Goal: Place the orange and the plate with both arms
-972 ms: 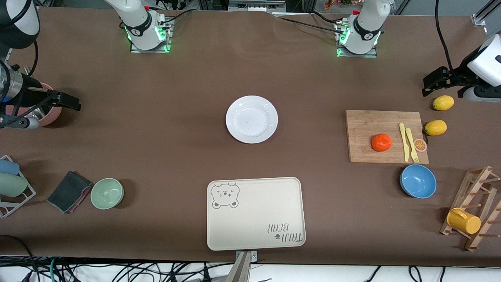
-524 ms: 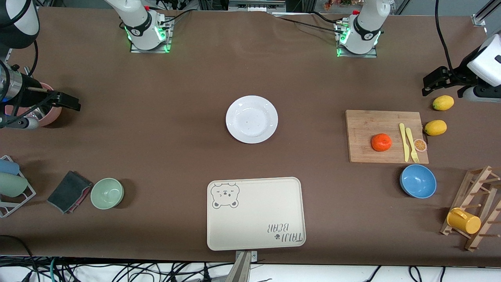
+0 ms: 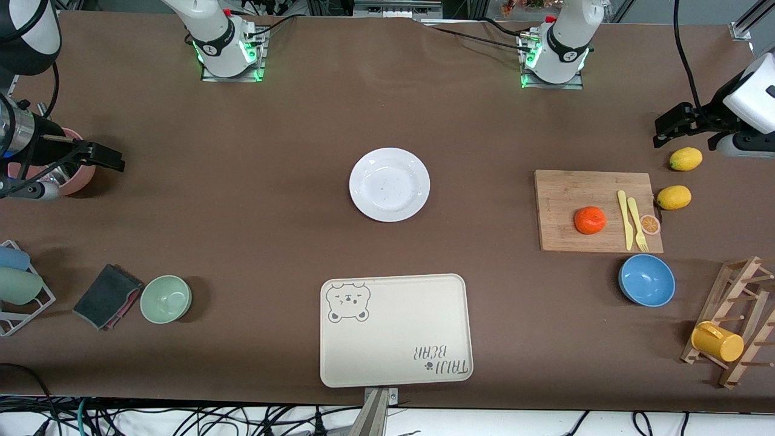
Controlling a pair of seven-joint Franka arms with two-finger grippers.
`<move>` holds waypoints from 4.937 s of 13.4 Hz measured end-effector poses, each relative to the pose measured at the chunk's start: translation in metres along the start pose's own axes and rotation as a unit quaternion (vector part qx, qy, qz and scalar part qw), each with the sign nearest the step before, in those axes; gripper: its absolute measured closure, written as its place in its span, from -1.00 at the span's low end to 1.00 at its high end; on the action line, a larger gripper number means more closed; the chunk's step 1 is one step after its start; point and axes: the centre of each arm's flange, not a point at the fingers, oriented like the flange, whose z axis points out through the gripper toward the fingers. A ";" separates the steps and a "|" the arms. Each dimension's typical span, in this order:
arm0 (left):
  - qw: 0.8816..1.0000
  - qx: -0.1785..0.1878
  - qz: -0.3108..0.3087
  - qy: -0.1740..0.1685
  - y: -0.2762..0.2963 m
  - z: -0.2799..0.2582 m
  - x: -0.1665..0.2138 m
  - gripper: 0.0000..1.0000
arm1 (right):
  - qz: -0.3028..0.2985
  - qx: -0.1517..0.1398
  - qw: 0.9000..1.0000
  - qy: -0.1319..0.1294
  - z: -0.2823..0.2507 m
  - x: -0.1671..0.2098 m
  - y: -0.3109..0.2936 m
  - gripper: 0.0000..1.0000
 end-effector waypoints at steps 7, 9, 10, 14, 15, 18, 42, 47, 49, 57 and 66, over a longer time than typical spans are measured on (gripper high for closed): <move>1.000 0.000 0.000 -0.003 0.000 0.000 -0.001 -1.00 | 0.000 0.000 1.000 0.000 0.000 0.000 0.000 -1.00; 1.000 0.000 0.000 -0.004 0.000 0.001 -0.001 -1.00 | 0.000 0.000 1.000 0.000 0.000 0.000 0.000 -1.00; 1.000 0.000 0.000 -0.005 0.000 0.001 -0.001 -1.00 | 0.000 0.000 1.000 0.000 0.000 0.000 0.000 -1.00; 1.000 -0.001 -0.001 -0.025 -0.001 0.020 0.008 -1.00 | 0.000 0.000 1.000 -0.001 0.000 0.000 0.000 -1.00; 1.000 -0.001 -0.001 -0.029 -0.002 0.024 0.011 -1.00 | 0.000 0.000 1.000 -0.001 0.000 0.000 0.000 -1.00; 0.999 -0.002 -0.001 -0.041 -0.002 0.036 0.015 -1.00 | 0.000 0.000 1.000 -0.001 0.000 0.000 0.000 -1.00; 0.998 -0.015 0.014 -0.066 -0.028 0.412 0.047 -0.95 | 0.000 0.000 1.000 -0.002 0.001 0.000 0.000 -1.00; 0.997 -0.017 0.023 -0.071 -0.023 0.400 0.055 -0.60 | 0.000 0.000 1.000 -0.002 0.001 0.000 0.000 -1.00; 0.996 -0.022 0.038 -0.073 -0.005 0.376 0.069 -0.60 | 0.000 0.000 1.000 -0.002 0.001 0.000 0.000 -1.00; 0.996 -0.047 -0.056 -0.048 0.222 0.310 0.077 -0.60 | 0.001 0.000 1.000 -0.002 0.001 0.000 0.001 -1.00; 0.977 -0.032 -0.191 -0.085 0.480 0.378 -0.005 -0.60 | 0.001 0.000 1.000 -0.002 0.001 0.000 0.001 -1.00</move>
